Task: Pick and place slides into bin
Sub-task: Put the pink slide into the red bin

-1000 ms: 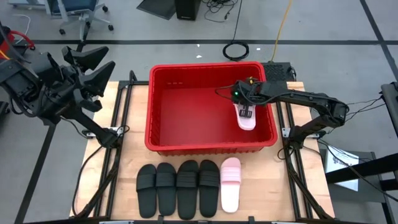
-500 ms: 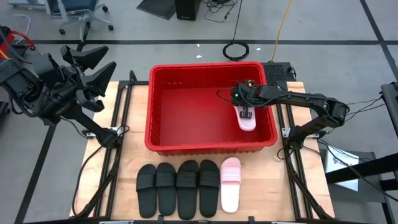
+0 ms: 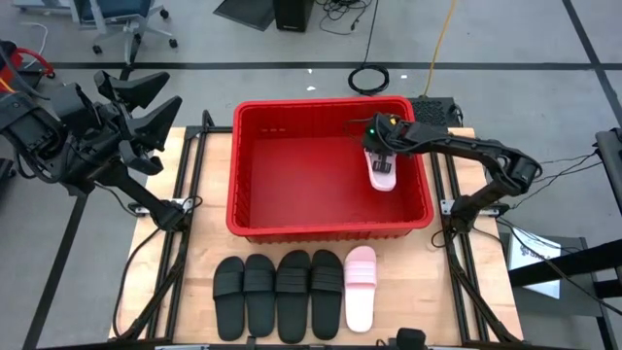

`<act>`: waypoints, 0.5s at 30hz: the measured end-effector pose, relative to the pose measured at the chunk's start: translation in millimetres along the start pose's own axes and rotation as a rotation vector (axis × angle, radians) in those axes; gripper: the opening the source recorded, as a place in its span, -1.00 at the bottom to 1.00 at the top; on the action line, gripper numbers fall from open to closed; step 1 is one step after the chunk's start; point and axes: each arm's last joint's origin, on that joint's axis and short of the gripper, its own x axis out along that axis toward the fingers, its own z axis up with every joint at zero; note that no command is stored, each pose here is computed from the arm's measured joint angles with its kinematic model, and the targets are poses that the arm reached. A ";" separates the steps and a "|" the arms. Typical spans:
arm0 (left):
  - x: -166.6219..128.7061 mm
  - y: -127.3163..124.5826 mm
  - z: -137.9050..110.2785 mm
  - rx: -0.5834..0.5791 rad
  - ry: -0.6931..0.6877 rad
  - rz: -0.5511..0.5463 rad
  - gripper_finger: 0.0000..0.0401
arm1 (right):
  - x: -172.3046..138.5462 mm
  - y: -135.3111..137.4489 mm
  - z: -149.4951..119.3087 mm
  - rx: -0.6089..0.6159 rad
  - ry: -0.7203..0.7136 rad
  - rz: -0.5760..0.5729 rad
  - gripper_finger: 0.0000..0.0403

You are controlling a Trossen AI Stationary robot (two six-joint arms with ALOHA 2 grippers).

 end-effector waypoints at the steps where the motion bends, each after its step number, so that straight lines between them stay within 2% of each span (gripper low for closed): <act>1: 0.0 0.0 0.0 -0.002 0.000 0.000 0.36 | 3.6 -0.5 0.1 0.001 0.000 0.013 -0.98; 15: 0.0 0.1 0.1 -0.029 -0.001 0.000 0.36 | 49.8 5.0 3.6 -0.034 0.054 0.086 -0.98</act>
